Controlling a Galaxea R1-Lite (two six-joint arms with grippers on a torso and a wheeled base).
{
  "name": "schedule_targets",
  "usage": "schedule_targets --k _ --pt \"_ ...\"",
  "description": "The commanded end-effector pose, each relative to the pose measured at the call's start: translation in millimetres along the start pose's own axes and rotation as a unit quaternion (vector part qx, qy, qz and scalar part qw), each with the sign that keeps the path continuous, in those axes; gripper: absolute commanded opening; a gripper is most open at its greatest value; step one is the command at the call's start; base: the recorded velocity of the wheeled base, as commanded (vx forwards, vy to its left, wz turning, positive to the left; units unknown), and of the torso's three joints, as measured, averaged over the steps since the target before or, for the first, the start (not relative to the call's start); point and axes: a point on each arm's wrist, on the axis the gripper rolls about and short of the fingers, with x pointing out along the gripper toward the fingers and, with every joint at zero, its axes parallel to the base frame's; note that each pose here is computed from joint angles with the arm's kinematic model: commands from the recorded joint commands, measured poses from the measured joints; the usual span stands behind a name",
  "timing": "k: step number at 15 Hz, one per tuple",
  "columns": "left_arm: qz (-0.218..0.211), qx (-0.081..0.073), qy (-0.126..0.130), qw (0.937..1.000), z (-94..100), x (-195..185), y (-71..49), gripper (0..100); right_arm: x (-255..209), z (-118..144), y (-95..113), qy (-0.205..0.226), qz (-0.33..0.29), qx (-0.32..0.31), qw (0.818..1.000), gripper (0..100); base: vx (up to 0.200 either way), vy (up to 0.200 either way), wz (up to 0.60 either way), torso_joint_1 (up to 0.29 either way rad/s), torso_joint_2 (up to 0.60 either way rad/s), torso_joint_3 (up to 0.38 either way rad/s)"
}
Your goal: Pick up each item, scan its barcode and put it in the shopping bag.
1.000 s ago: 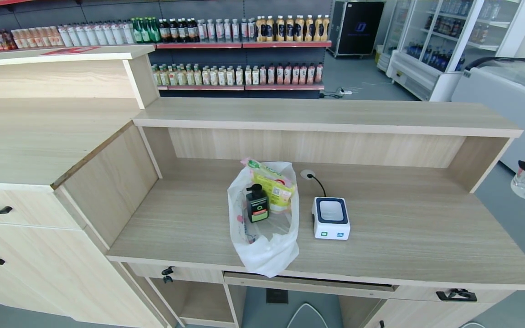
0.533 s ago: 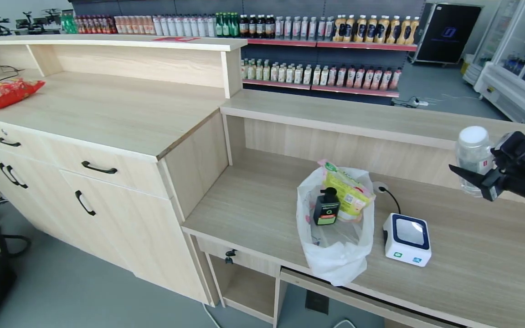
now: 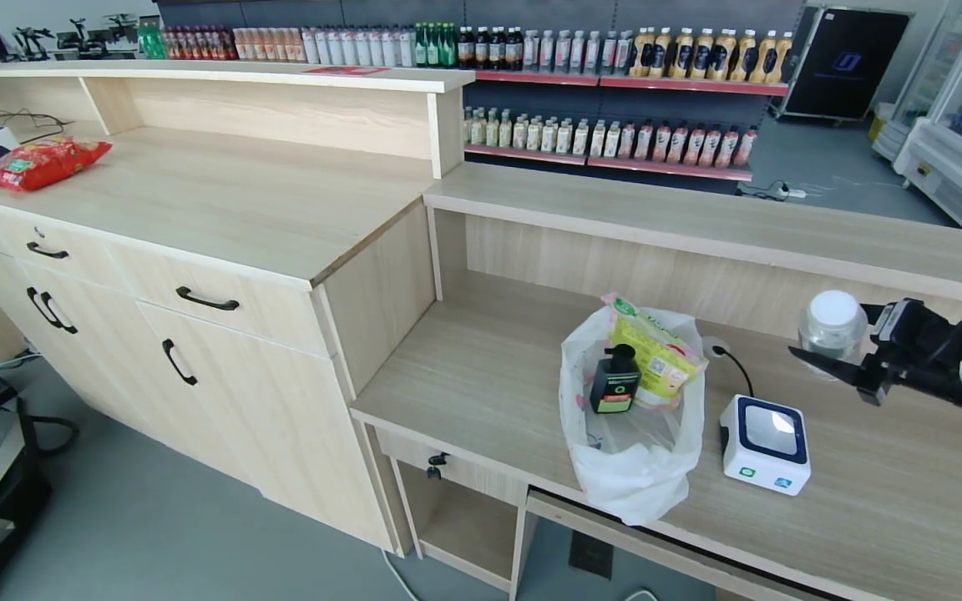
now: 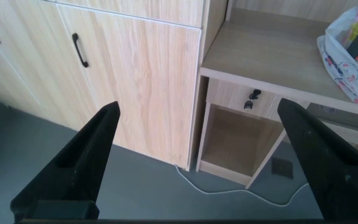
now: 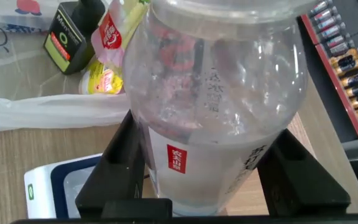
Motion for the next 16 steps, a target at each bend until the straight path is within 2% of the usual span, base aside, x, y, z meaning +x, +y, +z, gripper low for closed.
schedule_targets --k 1,5,9,16 --pt "0.000 0.000 0.001 1.0000 0.0 0 0.0 100 1 -5 4 -0.002 0.008 0.007 1.000 0 0.000 0.000 0.00 0.000 0.00 0.000" --pt "0.000 0.000 0.001 1.0000 0.0 0 0.0 100 -7 -21 8 0.016 0.009 0.014 1.000 0 0.000 0.000 0.00 0.000 0.00 0.000" --pt "0.000 0.000 0.001 1.0000 0.0 0 0.0 100 -7 -33 21 0.011 0.029 0.025 0.999 0 0.000 0.000 0.00 0.000 0.00 0.000" --pt "0.000 0.000 0.001 1.0000 0.0 0 0.0 100 0 -46 27 0.003 0.015 -0.020 1.000 0 0.000 0.000 0.00 0.000 0.00 0.000"
